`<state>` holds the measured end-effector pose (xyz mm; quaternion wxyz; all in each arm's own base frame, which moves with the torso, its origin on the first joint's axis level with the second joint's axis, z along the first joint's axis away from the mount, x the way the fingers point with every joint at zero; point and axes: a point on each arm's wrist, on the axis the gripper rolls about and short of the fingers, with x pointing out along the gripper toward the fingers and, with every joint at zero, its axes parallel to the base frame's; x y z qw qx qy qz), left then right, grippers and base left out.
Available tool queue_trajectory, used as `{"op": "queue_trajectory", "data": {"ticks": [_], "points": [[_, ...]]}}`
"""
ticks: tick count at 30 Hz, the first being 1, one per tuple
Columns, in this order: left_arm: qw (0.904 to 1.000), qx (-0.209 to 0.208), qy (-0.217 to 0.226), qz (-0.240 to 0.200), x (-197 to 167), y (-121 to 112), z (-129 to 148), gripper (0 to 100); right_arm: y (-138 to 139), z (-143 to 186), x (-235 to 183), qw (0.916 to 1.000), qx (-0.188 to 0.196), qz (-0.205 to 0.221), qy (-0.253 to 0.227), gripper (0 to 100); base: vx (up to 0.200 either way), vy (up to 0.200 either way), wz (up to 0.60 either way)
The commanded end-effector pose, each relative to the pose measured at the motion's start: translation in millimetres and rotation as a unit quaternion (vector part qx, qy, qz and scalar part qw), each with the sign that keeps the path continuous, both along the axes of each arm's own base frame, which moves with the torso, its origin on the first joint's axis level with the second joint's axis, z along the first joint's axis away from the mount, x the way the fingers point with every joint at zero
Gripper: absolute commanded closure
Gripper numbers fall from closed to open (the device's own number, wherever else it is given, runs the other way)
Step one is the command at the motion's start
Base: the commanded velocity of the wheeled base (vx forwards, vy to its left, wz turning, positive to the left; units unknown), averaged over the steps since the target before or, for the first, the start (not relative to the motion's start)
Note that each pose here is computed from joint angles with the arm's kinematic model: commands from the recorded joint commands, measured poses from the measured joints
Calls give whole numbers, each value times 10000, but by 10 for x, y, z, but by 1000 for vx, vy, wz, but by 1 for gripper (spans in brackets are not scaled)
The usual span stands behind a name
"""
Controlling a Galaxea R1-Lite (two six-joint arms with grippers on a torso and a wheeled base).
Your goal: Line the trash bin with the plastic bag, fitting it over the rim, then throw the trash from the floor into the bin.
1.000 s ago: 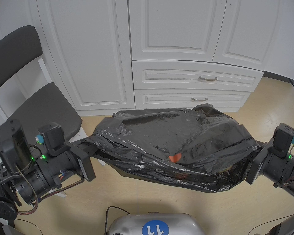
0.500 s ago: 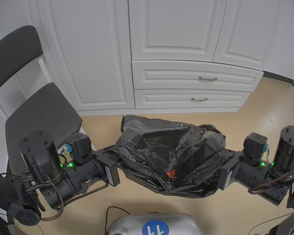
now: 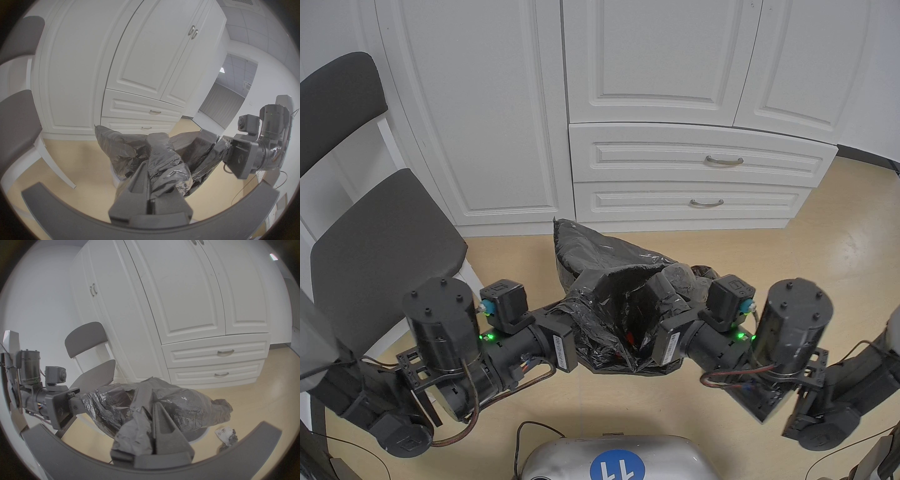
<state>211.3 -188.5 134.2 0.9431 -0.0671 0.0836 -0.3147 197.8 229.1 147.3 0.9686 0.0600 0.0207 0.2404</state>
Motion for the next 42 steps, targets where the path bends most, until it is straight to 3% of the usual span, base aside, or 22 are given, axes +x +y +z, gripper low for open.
{"op": "queue_trajectory", "data": {"ticks": [1,5,6,11,17,18,33,42], "points": [[9990,231,299,233,280,-33,-365,100,190,-508,351,9989,-252,-202,342,100,0,0,0],[9989,203,272,310,395,-58,-461,100,229,-495,407,9991,-44,-231,351,100,0,0,0],[9988,168,231,386,516,-95,-596,100,282,-482,456,9988,197,-243,376,100,0,0,0],[9978,155,203,606,706,-42,-854,100,283,-622,577,9980,88,-381,491,100,0,0,0],[9975,237,305,597,729,-40,-966,100,299,-652,679,9977,167,-465,471,100,0,0,0],[9974,251,323,597,727,-39,-979,0,320,-643,707,9976,241,-471,443,100,0,0,0],[9977,337,245,534,694,-54,-1080,0,503,-529,747,9928,1011,-378,513,100,0,0,0],[9983,509,274,74,546,-138,-1107,0,611,-625,772,9913,1116,-331,610,100,0,0,0]]}}
